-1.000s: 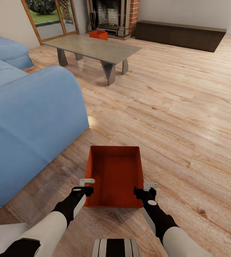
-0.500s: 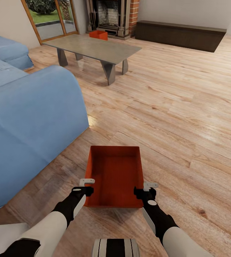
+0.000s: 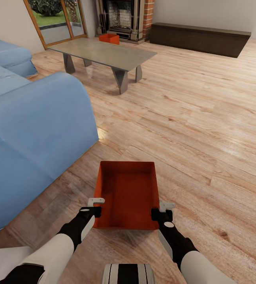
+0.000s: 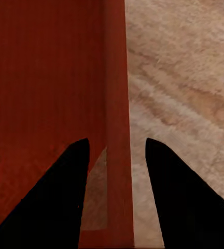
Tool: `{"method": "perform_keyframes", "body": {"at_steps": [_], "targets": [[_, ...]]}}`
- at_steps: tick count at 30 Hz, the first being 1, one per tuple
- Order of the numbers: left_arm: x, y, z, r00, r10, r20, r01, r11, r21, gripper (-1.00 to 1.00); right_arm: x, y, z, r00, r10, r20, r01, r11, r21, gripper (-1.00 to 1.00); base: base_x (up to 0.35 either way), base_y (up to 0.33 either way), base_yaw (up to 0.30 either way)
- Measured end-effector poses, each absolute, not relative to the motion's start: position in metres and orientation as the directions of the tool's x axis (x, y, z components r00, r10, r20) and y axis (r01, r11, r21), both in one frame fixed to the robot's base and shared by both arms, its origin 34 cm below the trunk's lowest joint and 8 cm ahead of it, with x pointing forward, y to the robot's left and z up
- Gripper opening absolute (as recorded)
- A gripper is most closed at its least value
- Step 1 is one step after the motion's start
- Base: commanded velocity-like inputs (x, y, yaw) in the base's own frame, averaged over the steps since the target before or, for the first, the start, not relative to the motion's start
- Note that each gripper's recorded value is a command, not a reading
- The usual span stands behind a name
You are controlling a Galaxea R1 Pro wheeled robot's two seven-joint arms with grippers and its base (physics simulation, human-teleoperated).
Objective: Move the two storage containers from the living room to the garage. In the garage, place one container on the floor and stack the other container on top of it (either order is fine).
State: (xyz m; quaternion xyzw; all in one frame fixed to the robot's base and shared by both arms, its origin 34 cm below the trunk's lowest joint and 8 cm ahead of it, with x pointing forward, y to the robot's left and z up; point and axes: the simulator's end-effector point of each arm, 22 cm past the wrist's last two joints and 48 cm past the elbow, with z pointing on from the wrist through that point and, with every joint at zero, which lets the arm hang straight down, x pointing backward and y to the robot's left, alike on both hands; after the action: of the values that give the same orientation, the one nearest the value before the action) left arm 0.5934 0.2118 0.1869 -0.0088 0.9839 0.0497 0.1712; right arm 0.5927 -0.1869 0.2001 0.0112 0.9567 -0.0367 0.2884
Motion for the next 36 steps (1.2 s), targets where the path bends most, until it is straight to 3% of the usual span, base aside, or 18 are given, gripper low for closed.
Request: {"method": "perform_keyframes", "body": {"at_steps": [36], "targets": [[0.602,0.209,0.215,-0.938,-0.023,-0.347,-0.057,0.995,0.088,-1.00,0.598,-0.183,0.226,-0.836,-0.010,-0.548,0.028,0.998,-0.061,-1.00,0.000,0.000,0.000]]}}
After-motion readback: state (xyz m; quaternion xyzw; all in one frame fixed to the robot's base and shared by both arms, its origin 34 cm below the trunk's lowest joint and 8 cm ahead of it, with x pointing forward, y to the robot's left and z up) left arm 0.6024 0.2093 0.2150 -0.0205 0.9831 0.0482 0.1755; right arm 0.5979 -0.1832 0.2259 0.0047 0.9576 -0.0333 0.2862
